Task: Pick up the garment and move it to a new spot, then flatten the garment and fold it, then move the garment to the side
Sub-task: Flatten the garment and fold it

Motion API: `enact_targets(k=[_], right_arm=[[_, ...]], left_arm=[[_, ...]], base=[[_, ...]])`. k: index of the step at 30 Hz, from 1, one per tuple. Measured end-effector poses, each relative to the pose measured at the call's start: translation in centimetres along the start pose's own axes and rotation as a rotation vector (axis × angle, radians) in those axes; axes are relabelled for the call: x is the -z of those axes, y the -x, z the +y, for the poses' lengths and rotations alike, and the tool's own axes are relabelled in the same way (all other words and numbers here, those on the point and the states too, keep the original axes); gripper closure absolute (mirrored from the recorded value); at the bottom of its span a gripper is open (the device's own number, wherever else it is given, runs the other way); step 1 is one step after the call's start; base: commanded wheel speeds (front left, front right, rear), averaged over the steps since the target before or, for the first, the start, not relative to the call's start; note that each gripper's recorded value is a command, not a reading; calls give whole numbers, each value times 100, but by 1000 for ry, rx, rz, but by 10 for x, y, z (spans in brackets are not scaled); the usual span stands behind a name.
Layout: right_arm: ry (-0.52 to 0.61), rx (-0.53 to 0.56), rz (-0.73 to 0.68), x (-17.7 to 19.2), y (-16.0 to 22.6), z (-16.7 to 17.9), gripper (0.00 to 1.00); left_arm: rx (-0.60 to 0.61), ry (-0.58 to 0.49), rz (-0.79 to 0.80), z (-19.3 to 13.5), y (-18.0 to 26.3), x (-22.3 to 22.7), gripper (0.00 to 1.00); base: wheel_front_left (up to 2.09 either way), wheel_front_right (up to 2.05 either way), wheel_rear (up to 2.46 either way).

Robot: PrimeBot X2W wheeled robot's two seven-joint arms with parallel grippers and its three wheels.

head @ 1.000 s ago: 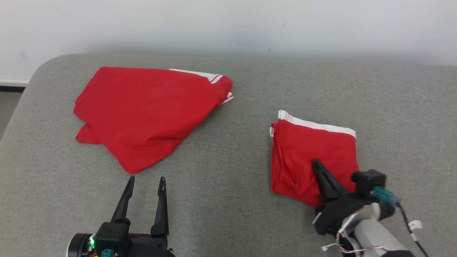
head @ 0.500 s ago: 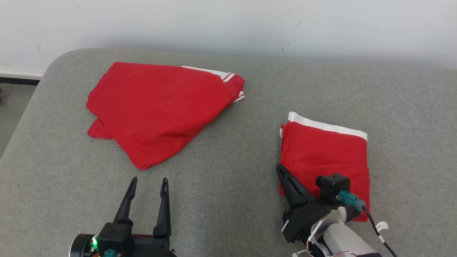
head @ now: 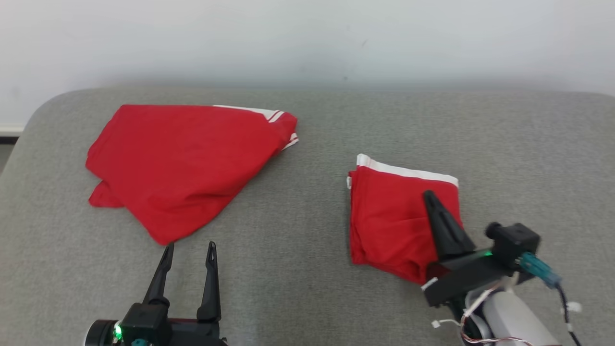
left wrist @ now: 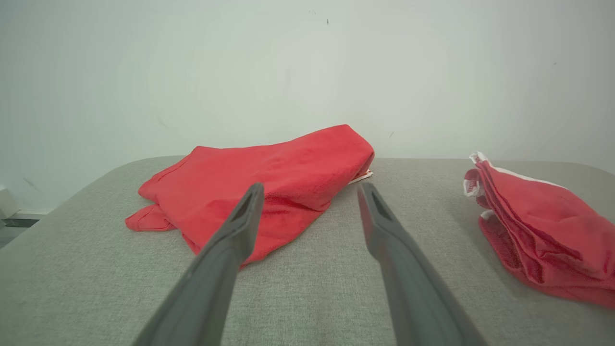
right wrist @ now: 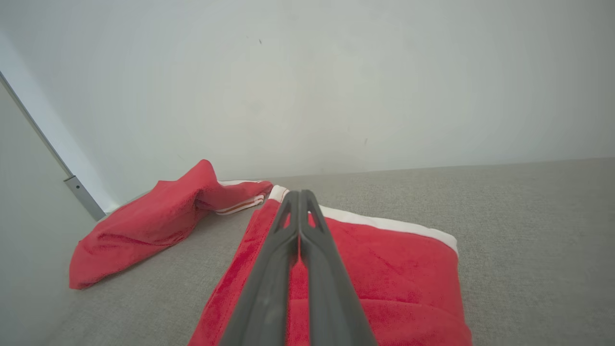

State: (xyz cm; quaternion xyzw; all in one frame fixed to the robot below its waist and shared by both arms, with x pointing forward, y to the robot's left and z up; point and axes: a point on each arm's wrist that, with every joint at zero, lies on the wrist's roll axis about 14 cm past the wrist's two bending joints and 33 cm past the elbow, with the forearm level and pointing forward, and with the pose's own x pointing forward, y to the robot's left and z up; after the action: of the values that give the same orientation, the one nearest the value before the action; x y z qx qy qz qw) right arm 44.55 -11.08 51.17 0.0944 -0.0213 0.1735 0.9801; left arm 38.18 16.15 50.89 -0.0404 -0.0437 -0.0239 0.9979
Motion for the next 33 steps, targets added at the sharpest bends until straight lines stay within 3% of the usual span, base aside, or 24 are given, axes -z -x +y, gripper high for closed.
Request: enact_targets(k=[7,15,16,18,19,33], right_arm=[[20,122,-68,-23,36,-38,100],[23,220,-62,-18,83,-54,100],[22,231,-64,-18,88,-55,90],[22,251,-69,-19,98,-56,19],[21,264,-68,-18,103,-57,0],[2,352,-55,-9,137,-66,0]], left_arm=[[30,-5,-2,-7,-1,0,0],[51,-4,-7,-11,2,-2,0],[50,-4,-8,-11,3,-2,0],[48,-5,-12,-10,6,-4,0],[47,-5,-11,-10,8,-4,0],[39,-31,-4,-4,20,-3,0]], base=[[0,0,0],[0,0,0],[0,0,0],[0,0,0],[0,0,0],[0,0,0]])
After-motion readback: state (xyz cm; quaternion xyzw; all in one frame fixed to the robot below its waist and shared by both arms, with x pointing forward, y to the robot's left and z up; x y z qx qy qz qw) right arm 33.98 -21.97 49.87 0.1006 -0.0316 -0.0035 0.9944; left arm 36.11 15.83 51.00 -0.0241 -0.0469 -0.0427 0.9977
